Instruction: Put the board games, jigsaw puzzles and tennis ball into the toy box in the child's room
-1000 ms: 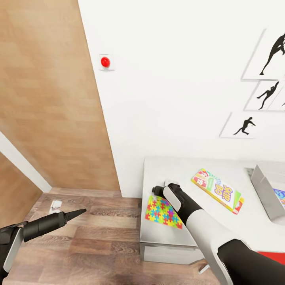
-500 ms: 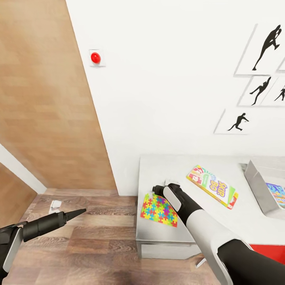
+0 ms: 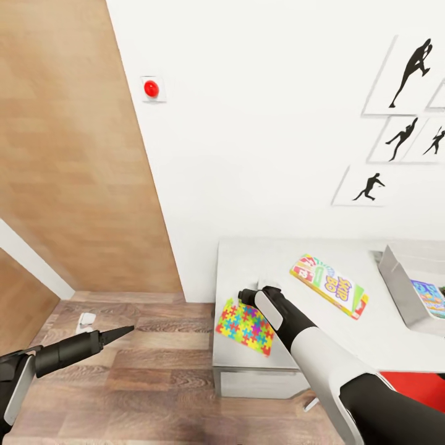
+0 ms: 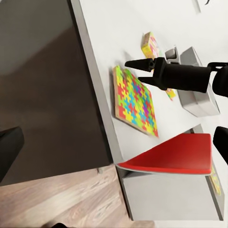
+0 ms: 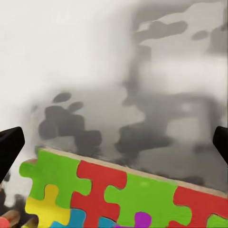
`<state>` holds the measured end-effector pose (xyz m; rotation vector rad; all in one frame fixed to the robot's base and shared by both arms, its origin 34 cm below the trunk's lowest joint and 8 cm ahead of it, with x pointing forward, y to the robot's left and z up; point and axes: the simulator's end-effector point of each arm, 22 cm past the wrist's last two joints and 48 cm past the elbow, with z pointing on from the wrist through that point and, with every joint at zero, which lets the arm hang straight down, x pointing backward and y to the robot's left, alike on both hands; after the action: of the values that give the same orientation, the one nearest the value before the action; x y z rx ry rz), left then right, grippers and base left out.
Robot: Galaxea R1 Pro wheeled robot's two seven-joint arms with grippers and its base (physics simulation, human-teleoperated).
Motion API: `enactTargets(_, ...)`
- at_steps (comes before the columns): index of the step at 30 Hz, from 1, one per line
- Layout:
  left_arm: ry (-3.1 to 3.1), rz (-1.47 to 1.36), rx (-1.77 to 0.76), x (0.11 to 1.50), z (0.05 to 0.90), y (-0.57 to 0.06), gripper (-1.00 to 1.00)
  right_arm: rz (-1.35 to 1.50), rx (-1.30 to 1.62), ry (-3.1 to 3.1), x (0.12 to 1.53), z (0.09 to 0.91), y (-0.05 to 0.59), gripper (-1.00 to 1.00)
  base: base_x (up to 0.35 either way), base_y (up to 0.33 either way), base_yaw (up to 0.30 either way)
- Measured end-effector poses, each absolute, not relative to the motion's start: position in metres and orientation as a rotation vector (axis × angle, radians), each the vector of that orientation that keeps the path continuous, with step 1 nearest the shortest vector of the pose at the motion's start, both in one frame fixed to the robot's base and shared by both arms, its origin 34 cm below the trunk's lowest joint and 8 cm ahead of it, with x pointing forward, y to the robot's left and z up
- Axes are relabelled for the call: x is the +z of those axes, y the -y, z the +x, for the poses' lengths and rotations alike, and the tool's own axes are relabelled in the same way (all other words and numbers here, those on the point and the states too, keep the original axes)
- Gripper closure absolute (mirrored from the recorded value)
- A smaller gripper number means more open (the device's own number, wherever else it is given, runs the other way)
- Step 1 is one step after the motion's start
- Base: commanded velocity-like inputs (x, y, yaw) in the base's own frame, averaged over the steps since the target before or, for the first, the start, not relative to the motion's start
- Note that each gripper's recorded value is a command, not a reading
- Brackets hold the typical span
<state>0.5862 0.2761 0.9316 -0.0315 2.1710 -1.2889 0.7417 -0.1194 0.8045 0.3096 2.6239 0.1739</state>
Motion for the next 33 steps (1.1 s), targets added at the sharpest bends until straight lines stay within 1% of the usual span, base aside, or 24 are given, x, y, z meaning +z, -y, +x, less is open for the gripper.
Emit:
enactTargets(5,-2.171,-0.033,-1.289,0.9316,0.5861,-0.2764,-1.00,0.306,0.170,-2.624,0.8045,0.7415,0.1197,-1.00,-0.018,0.016,0.000)
enactTargets(14,-2.174,-0.037,-1.290,0.9312,0.5858,-0.2767,-1.00,0.302,0.166,-2.626,0.8043,0.7413,0.1204,-1.00,-0.002,0.152,0.000)
enactTargets(33,-2.175,-0.037,-1.288,0.9311,0.5858,-0.2768,-1.00,0.301,0.162,-2.627,0.8041,0.7410,0.1216,-1.00,0.000,0.008,0.000)
